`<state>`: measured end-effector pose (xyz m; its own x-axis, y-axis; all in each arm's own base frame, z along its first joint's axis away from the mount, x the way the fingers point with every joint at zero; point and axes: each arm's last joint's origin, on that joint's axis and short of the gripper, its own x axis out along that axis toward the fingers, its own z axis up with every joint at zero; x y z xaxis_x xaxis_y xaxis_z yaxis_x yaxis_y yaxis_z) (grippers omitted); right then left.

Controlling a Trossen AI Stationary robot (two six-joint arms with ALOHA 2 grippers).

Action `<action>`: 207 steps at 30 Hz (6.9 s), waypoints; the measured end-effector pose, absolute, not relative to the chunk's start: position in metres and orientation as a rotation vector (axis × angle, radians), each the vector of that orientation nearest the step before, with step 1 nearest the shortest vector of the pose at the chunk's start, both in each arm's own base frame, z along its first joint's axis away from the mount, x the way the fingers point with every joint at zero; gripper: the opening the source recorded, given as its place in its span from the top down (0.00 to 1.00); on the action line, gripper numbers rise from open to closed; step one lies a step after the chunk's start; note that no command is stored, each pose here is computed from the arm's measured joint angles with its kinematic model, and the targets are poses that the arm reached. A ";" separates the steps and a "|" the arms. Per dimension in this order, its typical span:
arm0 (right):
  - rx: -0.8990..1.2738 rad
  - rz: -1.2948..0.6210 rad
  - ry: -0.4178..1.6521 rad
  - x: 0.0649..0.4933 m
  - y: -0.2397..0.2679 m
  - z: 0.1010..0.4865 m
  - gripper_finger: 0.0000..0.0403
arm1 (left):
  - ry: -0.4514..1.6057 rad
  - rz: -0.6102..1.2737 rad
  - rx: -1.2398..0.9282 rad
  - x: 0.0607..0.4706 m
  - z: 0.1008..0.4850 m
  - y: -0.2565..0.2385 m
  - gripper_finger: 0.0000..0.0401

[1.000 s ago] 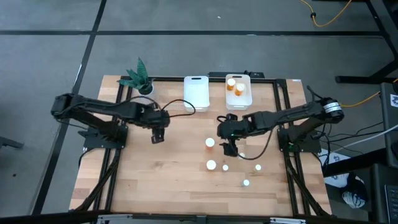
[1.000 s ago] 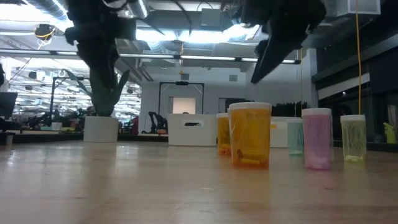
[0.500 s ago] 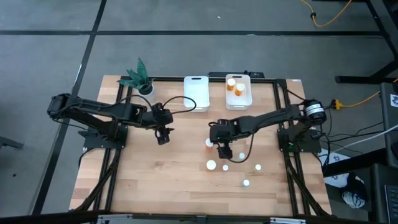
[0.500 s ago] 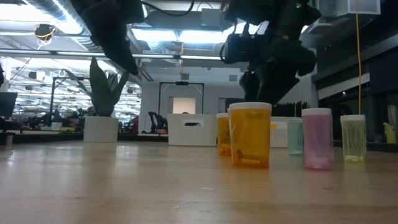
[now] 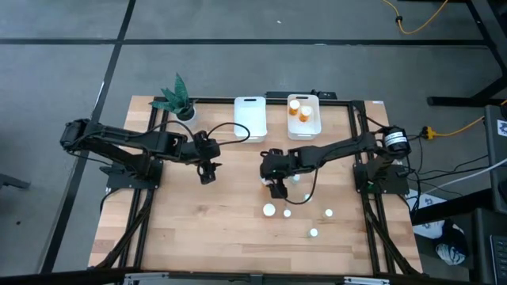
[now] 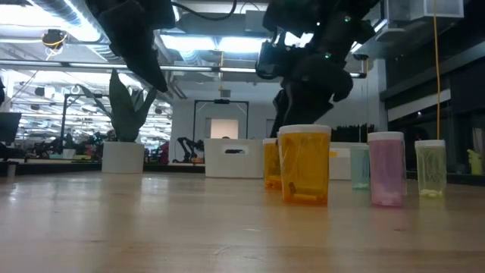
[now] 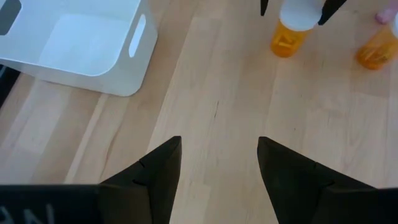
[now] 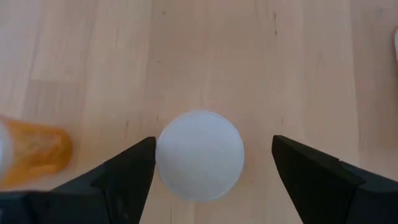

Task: Pick and place medicine bottles into bin by pill shape (circle, oval)
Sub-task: Put the big orange capsule bottle into the right white bin, then put the big orange bottle into the right white bin

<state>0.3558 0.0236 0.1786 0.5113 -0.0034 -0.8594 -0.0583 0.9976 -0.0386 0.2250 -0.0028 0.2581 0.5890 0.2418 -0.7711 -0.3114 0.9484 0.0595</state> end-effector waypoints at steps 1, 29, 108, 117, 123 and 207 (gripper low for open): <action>-0.057 0.042 1.040 0.356 0.023 0.176 0.20 | 0.885 0.322 -0.085 0.225 0.258 -0.003 0.50; 0.073 -0.047 1.072 0.359 0.020 0.176 0.48 | 0.888 0.311 -0.061 0.225 0.258 -0.003 0.50; 0.288 -0.635 0.978 0.226 -0.169 0.186 0.42 | 0.871 0.359 -0.039 0.226 0.259 -0.001 0.50; 0.286 -0.637 0.979 0.226 -0.170 0.186 0.37 | 0.871 0.359 -0.039 0.226 0.259 -0.001 0.50; 0.274 -0.644 0.932 0.234 -0.175 0.203 0.37 | 0.871 0.359 -0.039 0.226 0.259 -0.001 0.50; 0.043 0.090 1.201 0.355 0.126 0.238 0.21 | 0.872 0.359 -0.039 0.226 0.259 -0.001 0.50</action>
